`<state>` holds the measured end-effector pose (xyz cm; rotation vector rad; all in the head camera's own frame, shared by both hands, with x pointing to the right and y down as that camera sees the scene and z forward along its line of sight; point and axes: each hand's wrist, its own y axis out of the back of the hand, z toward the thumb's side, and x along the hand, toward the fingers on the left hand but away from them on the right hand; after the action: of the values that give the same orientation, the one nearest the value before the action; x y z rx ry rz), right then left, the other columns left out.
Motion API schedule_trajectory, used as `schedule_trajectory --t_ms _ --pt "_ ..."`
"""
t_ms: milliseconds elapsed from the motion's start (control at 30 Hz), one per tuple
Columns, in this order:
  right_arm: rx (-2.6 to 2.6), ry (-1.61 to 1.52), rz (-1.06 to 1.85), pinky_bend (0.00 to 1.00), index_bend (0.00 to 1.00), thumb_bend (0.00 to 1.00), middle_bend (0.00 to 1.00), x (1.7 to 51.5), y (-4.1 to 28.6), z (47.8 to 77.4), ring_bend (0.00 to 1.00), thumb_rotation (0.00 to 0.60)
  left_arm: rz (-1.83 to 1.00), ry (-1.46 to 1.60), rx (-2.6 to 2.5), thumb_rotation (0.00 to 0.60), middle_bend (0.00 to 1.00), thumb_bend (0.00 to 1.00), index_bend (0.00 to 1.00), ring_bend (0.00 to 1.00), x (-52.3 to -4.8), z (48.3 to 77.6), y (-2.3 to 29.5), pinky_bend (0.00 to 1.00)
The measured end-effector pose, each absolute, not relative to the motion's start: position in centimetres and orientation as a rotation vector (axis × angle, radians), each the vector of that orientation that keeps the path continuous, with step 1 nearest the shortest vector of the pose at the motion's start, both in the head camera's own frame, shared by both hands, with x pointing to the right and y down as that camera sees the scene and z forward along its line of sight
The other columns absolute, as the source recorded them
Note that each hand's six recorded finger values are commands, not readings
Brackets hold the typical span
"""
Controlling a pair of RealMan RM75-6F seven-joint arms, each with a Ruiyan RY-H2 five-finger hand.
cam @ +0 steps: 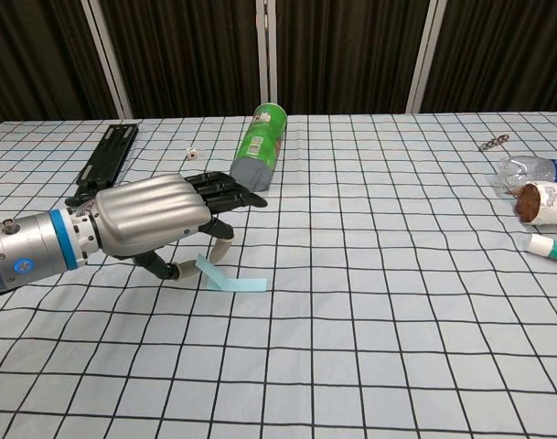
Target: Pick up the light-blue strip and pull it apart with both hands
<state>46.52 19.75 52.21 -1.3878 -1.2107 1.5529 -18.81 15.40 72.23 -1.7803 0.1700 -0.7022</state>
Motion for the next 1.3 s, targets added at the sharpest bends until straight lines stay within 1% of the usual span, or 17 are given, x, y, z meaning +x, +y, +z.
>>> schedule_trajectory --t_ms 233,300,633,733,833,933,1000,1100,1167,1300 --pt "-1.388 -1.212 1.549 0.00 0.01 0.00 0.00 46.5 19.8 52.1 0.00 0.600 -0.702 0.172 -1.787 0.600 0.00 0.48 0.59 0.00 -18.6 72.3 15.6 0.00" --pt "-1.389 -1.211 1.548 0.00 0.01 0.00 0.00 46.5 19.8 52.1 0.00 0.600 -0.702 0.176 -1.792 0.600 0.00 0.50 0.64 0.00 -18.6 72.3 15.6 0.00" --pt "-1.410 -1.204 1.554 0.00 0.01 0.00 0.00 46.3 19.9 52.5 0.00 0.600 -0.739 0.269 -1.870 0.600 0.00 0.52 0.84 0.00 -18.5 71.6 15.1 0.00" --pt "-1.465 -1.192 1.546 0.00 0.02 0.00 0.00 45.5 19.7 53.2 0.00 0.600 -0.759 0.314 -1.917 0.600 0.00 0.53 0.85 0.00 -18.4 70.9 14.5 0.00" --pt "-1.552 -1.167 1.516 0.00 0.02 0.00 0.00 44.0 19.1 54.0 0.00 0.600 -0.784 0.350 -1.968 0.600 0.00 0.54 0.85 0.00 -18.2 69.7 13.8 0.00" --pt "-1.663 -1.136 1.471 0.00 0.00 0.00 0.00 41.9 18.0 55.0 0.00 0.600 -0.793 0.406 -1.999 0.600 0.00 0.55 0.85 0.00 -17.6 67.6 12.5 0.00" --pt "-1.762 -1.121 1.435 0.00 0.00 0.00 0.00 40.4 17.2 56.0 0.00 0.600 -0.794 0.447 -2.003 0.600 0.00 0.56 0.86 0.00 -17.0 65.6 11.4 0.00" --pt "-1.922 -1.104 1.367 0.00 0.06 0.00 0.00 37.6 15.7 57.6 0.00 0.600 -0.803 0.504 -1.988 0.600 0.00 0.56 0.86 0.00 -16.2 62.7 9.5 0.00" --pt "-1.996 -1.100 1.327 0.00 0.11 0.00 0.00 36.1 14.9 58.4 0.00 0.600 -0.817 0.533 -1.969 0.600 0.00 0.56 0.86 0.00 -15.8 61.1 8.1 0.00" --pt "-2.146 -1.137 1.239 0.00 0.21 0.00 0.00 32.9 13.4 59.9 0.00 0.600 -0.826 0.569 -1.947 0.600 0.00 0.56 0.86 0.00 -14.5 58.9 6.3 0.00"
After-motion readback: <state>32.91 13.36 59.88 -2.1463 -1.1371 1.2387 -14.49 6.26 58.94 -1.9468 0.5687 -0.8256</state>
